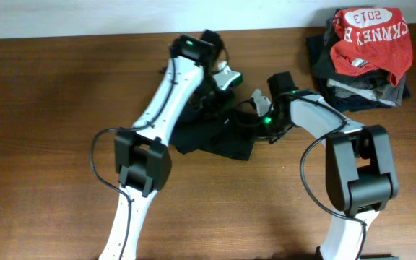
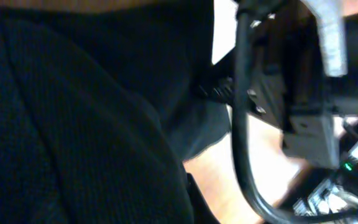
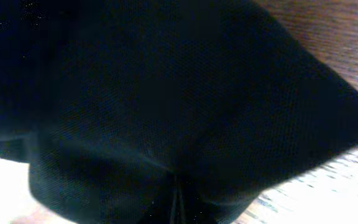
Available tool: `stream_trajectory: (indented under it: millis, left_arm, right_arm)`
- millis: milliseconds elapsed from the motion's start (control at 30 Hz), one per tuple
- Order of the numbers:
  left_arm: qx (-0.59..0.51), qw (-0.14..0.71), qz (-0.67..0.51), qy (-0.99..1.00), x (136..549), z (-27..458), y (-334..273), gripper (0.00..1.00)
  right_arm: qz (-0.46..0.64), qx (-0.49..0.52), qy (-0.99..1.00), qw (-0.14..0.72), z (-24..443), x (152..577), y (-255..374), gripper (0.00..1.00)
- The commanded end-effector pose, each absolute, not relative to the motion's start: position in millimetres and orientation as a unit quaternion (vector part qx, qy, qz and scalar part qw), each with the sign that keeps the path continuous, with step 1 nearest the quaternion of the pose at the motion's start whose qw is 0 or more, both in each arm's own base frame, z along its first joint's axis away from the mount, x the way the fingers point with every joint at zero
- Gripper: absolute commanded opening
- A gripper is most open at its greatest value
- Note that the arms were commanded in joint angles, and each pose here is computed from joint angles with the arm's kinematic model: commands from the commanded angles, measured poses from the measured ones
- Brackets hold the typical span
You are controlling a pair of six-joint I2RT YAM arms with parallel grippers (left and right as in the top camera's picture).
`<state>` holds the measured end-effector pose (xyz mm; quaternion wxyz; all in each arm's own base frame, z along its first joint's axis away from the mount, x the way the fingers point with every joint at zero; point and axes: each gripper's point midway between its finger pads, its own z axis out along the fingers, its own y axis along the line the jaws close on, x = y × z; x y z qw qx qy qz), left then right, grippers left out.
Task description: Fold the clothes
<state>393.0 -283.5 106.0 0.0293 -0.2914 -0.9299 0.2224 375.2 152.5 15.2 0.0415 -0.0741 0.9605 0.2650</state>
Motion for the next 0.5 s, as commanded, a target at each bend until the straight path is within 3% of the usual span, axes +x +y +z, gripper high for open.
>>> stream_trajectory:
  millis: [0,300,467]
  left_arm:
    - [-0.257,0.002,0.183,-0.949,405,106,-288,0.01]
    - [-0.255,-0.049,0.197,-0.946,426,109,-305,0.01]
    - [-0.276,-0.078,0.206,-0.936,429,112,-327,0.01]
  right_arm:
    - [0.320,-0.043,0.944,0.072,50,389,144,0.04]
    - [0.333,0.018,0.897,0.289,220,421,63,0.04]
    - [0.308,0.052,0.877,0.365,273,408,15,0.04]
